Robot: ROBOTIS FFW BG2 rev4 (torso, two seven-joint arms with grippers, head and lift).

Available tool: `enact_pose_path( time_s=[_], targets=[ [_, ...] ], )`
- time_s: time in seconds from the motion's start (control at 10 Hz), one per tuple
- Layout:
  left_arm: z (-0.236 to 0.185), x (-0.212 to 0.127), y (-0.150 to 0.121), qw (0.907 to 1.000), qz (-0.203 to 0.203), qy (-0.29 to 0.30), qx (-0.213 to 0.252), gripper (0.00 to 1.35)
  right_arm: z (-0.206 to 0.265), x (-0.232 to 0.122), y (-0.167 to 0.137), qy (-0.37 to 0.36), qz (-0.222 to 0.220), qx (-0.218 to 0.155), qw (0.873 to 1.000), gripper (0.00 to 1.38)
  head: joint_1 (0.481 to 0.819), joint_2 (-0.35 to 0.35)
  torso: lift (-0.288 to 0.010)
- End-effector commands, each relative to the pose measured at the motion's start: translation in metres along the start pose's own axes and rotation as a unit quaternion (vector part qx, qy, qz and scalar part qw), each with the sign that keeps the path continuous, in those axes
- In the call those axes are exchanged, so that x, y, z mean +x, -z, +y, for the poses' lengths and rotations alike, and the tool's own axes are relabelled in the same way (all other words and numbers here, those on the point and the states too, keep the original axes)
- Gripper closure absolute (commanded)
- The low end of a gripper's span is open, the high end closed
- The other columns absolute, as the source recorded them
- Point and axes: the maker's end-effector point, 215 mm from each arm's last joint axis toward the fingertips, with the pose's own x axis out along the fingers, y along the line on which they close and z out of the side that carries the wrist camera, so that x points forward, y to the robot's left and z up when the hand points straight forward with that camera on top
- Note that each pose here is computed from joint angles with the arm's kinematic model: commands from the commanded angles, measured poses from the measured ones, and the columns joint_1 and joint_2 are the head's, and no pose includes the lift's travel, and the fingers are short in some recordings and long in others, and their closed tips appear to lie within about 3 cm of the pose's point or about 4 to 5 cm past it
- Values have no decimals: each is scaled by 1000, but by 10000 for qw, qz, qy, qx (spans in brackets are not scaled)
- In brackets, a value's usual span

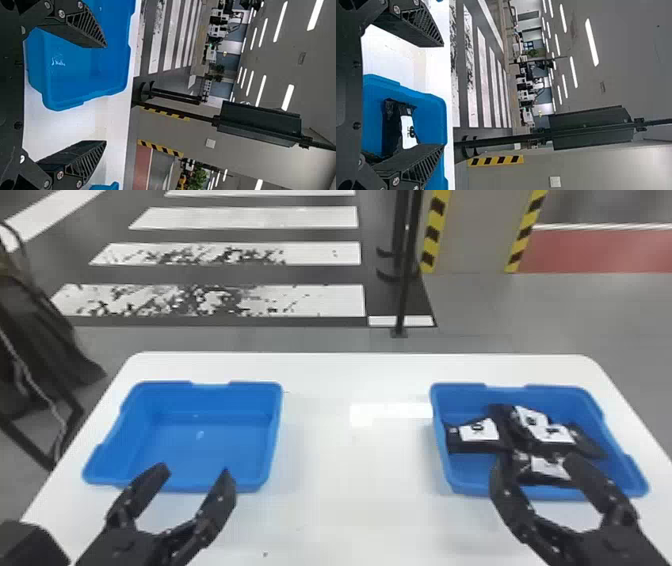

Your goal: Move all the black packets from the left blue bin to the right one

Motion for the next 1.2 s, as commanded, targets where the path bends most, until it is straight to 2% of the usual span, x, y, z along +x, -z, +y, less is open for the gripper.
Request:
enact_pose_path(
  time_s=[0.0,1.1],
  targets=[
    [-1,0,0,10000,4,5,-3,186,0,0,0,0,-2,7,10000,127,695,32,-140],
    [-1,0,3,10000,48,7,-26,186,0,0,-1,0,-13,56,10000,127,695,30,-140]
  ],
)
